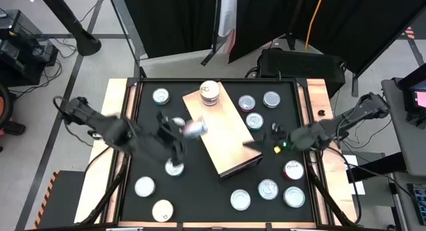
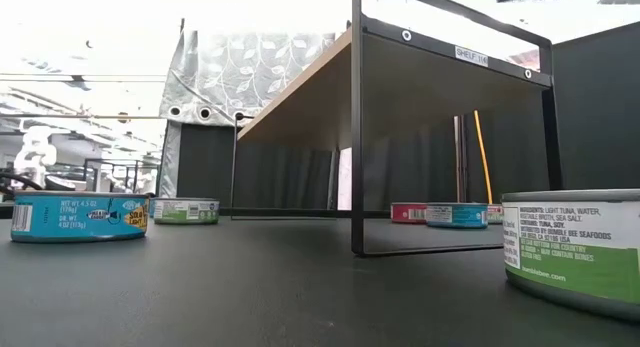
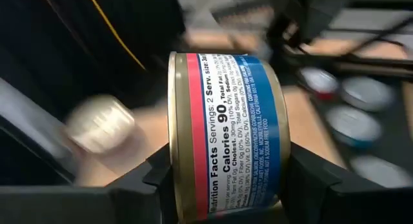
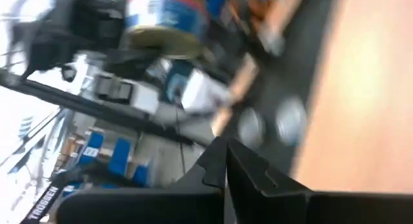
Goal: Stack canned seafood by type on shelf
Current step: Stack the blue-pink tuna can on top of the stacked blue-pink tuna can on the shelf
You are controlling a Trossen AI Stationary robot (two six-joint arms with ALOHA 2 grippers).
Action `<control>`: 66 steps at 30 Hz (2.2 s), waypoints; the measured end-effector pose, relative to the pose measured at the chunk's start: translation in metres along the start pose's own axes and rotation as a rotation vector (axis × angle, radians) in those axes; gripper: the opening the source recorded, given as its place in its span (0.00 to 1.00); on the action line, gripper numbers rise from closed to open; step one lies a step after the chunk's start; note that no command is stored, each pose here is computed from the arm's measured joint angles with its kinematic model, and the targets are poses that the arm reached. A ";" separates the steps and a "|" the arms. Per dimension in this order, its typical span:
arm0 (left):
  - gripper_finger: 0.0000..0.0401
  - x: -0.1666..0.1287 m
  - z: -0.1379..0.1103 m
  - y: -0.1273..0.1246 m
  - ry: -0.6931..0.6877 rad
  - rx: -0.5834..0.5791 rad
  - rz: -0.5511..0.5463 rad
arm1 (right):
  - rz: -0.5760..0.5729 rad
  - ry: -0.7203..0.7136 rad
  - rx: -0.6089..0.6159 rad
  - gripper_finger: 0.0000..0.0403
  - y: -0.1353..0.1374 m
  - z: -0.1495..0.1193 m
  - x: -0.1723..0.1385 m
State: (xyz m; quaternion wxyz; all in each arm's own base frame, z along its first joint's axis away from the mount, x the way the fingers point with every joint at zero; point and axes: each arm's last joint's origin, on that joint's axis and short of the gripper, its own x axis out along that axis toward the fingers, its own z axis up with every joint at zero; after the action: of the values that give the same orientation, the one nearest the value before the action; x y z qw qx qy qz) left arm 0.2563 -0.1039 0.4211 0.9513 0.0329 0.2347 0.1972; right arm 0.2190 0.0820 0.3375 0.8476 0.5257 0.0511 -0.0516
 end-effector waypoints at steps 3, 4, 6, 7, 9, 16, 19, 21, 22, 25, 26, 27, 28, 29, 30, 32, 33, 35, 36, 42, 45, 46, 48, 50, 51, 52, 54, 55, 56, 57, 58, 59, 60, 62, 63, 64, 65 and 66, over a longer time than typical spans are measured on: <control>0.47 0.007 0.018 0.028 -0.057 0.204 0.086 | 0.037 -0.136 -0.250 0.01 0.022 0.038 0.001; 0.47 0.010 0.022 0.035 -0.066 0.290 0.114 | 0.043 -0.178 -0.342 0.01 0.031 0.051 0.001; 0.47 0.020 0.030 0.047 -0.075 0.472 0.176 | 0.018 -0.267 -0.487 0.01 0.046 0.077 -0.002; 0.47 0.024 0.033 0.054 -0.075 0.551 0.206 | -0.007 -0.299 -0.552 0.01 0.052 0.088 -0.003; 0.47 0.033 0.039 0.068 -0.066 0.650 0.270 | -0.074 -0.333 -0.656 0.01 0.061 0.108 -0.007; 0.47 0.078 0.039 0.113 0.067 0.783 0.345 | -0.313 -0.315 -0.761 0.01 0.064 0.147 -0.023; 0.49 0.101 0.034 0.120 0.093 0.818 0.270 | -0.371 -0.294 -0.764 0.01 0.057 0.152 -0.025; 0.51 0.116 0.028 0.121 0.143 0.876 0.237 | -0.395 -0.282 -0.766 0.01 0.054 0.153 -0.025; 0.51 0.122 0.025 0.121 0.168 0.908 0.224 | -0.405 -0.275 -0.767 0.01 0.053 0.153 -0.025; 0.52 0.138 0.018 0.122 0.221 0.975 0.208 | -0.437 -0.249 -0.772 0.01 0.049 0.153 -0.026; 0.52 0.142 0.017 0.122 0.230 0.979 0.207 | -0.448 -0.239 -0.774 0.01 0.047 0.153 -0.026; 0.52 0.146 0.015 0.123 0.242 0.981 0.203 | -0.459 -0.230 -0.778 0.01 0.046 0.152 -0.027; 0.52 0.151 0.013 0.123 0.258 0.984 0.196 | -0.467 -0.225 -0.783 0.01 0.045 0.153 -0.027; 0.52 0.155 0.011 0.124 0.272 0.986 0.190 | -0.474 -0.220 -0.787 0.01 0.044 0.153 -0.027; 0.53 0.158 0.009 0.126 0.280 0.986 0.185 | -0.481 -0.214 -0.793 0.01 0.043 0.153 -0.027; 0.53 0.162 0.006 0.129 0.298 0.986 0.166 | -0.491 -0.209 -0.802 0.01 0.042 0.153 -0.027; 0.53 0.163 0.005 0.130 0.307 0.987 0.160 | -0.492 -0.209 -0.804 0.01 0.042 0.154 -0.027; 0.53 0.164 0.003 0.133 0.324 0.989 0.148 | -0.496 -0.210 -0.807 0.01 0.042 0.155 -0.027; 0.53 0.164 0.002 0.134 0.338 0.992 0.141 | -0.497 -0.211 -0.807 0.01 0.042 0.155 -0.028; 0.53 0.165 -0.001 0.138 0.352 0.984 0.111 | -0.503 -0.202 -0.833 0.01 0.041 0.155 -0.028; 0.53 0.165 -0.003 0.138 0.355 0.986 0.078 | -0.508 -0.206 -0.831 0.01 0.041 0.156 -0.028; 0.53 0.165 -0.003 0.138 0.354 0.985 0.077 | -0.509 -0.207 -0.830 0.01 0.041 0.156 -0.028; 0.54 0.165 -0.002 0.138 0.351 0.981 0.080 | -0.509 -0.207 -0.830 0.01 0.041 0.156 -0.028; 0.55 0.165 -0.003 0.138 0.357 0.983 0.088 | -0.509 -0.207 -0.831 0.01 0.041 0.156 -0.028; 0.56 0.165 -0.002 0.138 0.357 0.982 0.091 | -0.510 -0.207 -0.830 0.01 0.041 0.156 -0.028; 0.57 0.165 -0.002 0.139 0.358 0.981 0.093 | -0.511 -0.209 -0.829 0.01 0.040 0.156 -0.028; 0.60 0.165 -0.002 0.140 0.360 0.979 0.097 | -0.513 -0.211 -0.826 0.01 0.040 0.157 -0.028; 0.62 0.165 -0.002 0.140 0.361 0.978 0.097 | -0.513 -0.211 -0.826 0.01 0.040 0.157 -0.028; 0.64 0.165 -0.002 0.140 0.360 0.978 0.096 | -0.514 -0.211 -0.826 0.01 0.040 0.157 -0.028; 0.66 0.165 -0.002 0.140 0.357 0.978 0.092 | -0.514 -0.212 -0.826 0.01 0.040 0.157 -0.028; 0.68 0.165 -0.002 0.140 0.353 0.976 0.087 | -0.513 -0.212 -0.826 0.01 0.040 0.157 -0.028; 0.70 0.165 -0.002 0.140 0.352 0.975 0.085 | -0.513 -0.212 -0.826 0.01 0.040 0.157 -0.028; 0.72 0.165 -0.002 0.140 0.352 0.972 0.086 | -0.513 -0.212 -0.825 0.01 0.040 0.157 -0.028; 0.76 0.165 -0.002 0.140 0.350 0.943 0.091 | -0.513 -0.212 -0.825 0.01 0.040 0.157 -0.028; 0.77 0.166 -0.002 0.141 0.349 0.925 0.092 | -0.513 -0.212 -0.825 0.01 0.040 0.157 -0.028; 0.79 0.166 -0.003 0.141 0.348 0.915 0.084 | -0.513 -0.212 -0.825 0.01 0.040 0.157 -0.028; 0.80 0.166 -0.003 0.141 0.346 0.902 0.076 | -0.513 -0.212 -0.825 0.01 0.040 0.157 -0.028; 0.81 0.166 -0.003 0.142 0.344 0.882 0.076 | -0.513 -0.212 -0.825 0.01 0.040 0.157 -0.028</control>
State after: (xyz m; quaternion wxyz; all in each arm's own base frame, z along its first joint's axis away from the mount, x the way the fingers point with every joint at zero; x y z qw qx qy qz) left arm 0.3386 0.0913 0.3684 0.7860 0.4093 0.4486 0.1158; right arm 0.2021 -0.0400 0.4465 0.9455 0.1088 0.1085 -0.2872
